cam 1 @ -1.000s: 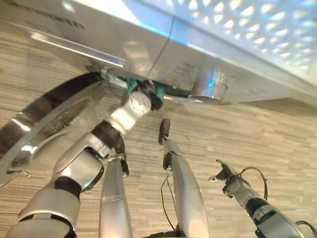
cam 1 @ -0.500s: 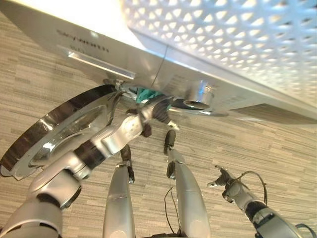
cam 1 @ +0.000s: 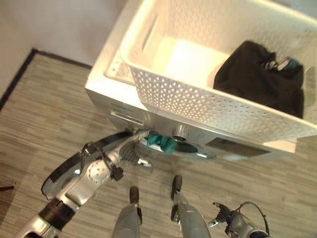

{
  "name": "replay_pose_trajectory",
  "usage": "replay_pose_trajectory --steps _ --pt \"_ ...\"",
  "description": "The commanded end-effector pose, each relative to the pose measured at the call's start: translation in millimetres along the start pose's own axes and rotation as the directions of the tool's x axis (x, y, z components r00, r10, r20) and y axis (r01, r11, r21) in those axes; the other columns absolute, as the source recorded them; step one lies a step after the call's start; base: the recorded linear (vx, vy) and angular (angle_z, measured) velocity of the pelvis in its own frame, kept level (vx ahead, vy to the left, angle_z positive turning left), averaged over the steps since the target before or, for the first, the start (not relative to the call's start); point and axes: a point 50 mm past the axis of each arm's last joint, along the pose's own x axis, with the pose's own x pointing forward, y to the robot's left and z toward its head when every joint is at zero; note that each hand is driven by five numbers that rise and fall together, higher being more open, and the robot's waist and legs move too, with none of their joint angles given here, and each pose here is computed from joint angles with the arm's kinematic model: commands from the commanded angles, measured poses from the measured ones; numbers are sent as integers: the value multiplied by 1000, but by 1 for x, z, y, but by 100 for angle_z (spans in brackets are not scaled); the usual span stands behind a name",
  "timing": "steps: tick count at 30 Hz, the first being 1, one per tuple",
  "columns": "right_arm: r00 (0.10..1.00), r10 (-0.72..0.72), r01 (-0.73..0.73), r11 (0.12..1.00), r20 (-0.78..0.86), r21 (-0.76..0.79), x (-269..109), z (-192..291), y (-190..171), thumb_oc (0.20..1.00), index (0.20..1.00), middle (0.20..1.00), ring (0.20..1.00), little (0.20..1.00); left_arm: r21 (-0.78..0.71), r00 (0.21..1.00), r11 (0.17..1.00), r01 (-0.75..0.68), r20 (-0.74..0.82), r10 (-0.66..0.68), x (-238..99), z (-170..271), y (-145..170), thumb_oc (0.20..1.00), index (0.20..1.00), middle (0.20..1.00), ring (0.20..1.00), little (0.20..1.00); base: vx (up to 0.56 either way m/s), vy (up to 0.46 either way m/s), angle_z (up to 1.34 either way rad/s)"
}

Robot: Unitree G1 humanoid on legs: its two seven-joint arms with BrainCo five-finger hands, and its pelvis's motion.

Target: Grab the laundry basket,head to the washer,open it,put in the laundry and shut it.

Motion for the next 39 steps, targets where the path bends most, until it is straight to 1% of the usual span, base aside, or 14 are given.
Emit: replay_pose_trajectory --steps 1,2,6,8,14,19,25,28,30,31,32,34,35,39 --pt "997 34 -34 999 -67 15 5 3 -7 1000 1000 1000 1000 1000 18 997 997 77 29 -78 4 4 -14 1000 1000 1000 1000 1000 60 -14 8" --pt "997 35 -34 999 -67 14 5 3 -6 1000 1000 1000 1000 1000 18 997 997 77 29 -77 4 4 -14 1000 1000 1000 1000 1000 133 -24 13" --pt "998 50 -47 996 -36 74 4 4 2 1000 1000 1000 1000 1000 -48 989 998 34 -140 -40 -27 -33 -21 1000 1000 1000 1000 1000 115 -51 9" --pt "999 41 -38 996 -29 85 4 5 -1 1000 1000 1000 1000 1000 -71 987 997 11 -157 -22 -31 -37 -23 1000 1000 1000 1000 1000 72 -98 24" --pt "999 34 -31 997 -28 77 3 2 -2 1000 1000 1000 1000 1000 -79 990 997 17 -140 -28 -22 -33 -28 1000 1000 1000 1000 1000 -25 -60 23" --pt "999 -6 10 995 -39 96 3 1 -14 1000 1000 1000 1000 1000 -26 995 999 -26 -96 23 -12 -25 -17 1000 1000 1000 1000 1000 -139 111 22" --pt "983 68 -17 958 -169 285 -6 -42 15 1000 1000 1000 1000 1000 -2 994 999 -40 -100 40 -10 -26 -15 1000 1000 1000 1000 1000 -60 284 -42" --pt "981 48 28 923 -187 385 -10 -53 16 1000 1000 1000 1000 1000 21 994 999 -31 -109 34 -10 -28 -15 1000 1000 1000 1000 1000 -106 274 -23" --pt "982 7 74 902 -187 426 -12 -57 7 1000 1000 1000 1000 1000 13 991 999 -43 -128 44 -13 -33 -15 1000 1000 1000 1000 1000 -86 187 -22" --pt "973 -121 207 829 -195 519 -18 -67 -21 1000 1000 1000 1000 1000 -14 983 997 -71 -173 67 -26 -42 -12 1000 1000 1000 1000 1000 -83 159 -38" --pt "973 -121 208 829 -197 518 -18 -68 -21 1000 1000 1000 1000 1000 -15 983 997 -70 -173 66 -27 -42 -13 1000 1000 1000 1000 1000 -81 192 -48" --pt "931 -269 364 723 -246 587 -32 -87 -48 1000 1000 1000 1000 1000 -33 975 995 -94 -204 85 -34 -49 -14 1000 1000 1000 1000 1000 -17 94 -42" --pt "931 -269 365 723 -248 586 -33 -87 -48 1000 1000 1000 1000 1000 -34 975 995 -93 -204 84 -34 -48 -15 1000 1000 1000 1000 1000 19 80 -24" --pt "773 -544 619 535 -327 575 -65 -108 -105 1000 1000 1000 1000 1000 -75 969 989 -129 -222 109 -36 -52 -19 1000 1000 1000 1000 1000 30 38 -2"
